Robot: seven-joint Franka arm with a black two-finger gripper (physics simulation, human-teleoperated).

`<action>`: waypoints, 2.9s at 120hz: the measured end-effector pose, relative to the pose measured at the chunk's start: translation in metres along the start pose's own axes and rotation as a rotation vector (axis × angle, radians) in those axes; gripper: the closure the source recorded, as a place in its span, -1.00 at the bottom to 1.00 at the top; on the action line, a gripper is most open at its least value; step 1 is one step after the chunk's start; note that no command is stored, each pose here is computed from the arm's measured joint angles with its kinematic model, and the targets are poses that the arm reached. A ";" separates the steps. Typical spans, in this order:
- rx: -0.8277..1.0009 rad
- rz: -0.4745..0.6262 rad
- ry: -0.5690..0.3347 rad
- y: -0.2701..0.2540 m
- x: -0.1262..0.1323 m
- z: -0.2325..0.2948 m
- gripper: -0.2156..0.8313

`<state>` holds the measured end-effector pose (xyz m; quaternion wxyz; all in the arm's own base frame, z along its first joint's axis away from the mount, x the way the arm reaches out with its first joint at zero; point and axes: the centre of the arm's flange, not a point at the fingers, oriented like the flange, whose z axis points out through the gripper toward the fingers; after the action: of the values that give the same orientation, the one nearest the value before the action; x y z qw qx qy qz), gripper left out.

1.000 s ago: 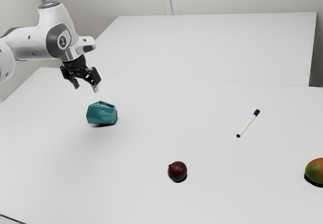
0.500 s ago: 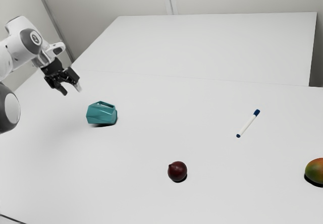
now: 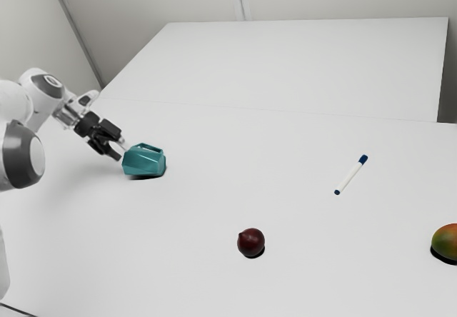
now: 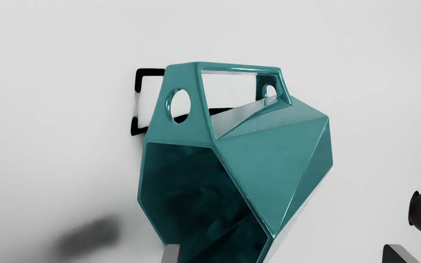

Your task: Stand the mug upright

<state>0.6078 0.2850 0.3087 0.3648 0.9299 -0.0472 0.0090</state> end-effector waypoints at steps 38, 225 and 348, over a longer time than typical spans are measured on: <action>-0.088 0.029 0.082 -0.014 -0.003 0.023 -0.34; 0.291 0.297 0.018 0.174 0.017 0.044 0.91; 0.753 0.257 -0.081 0.254 -0.052 0.142 0.91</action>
<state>0.5299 0.0075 0.3740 -0.0077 0.9847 -0.1708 0.0347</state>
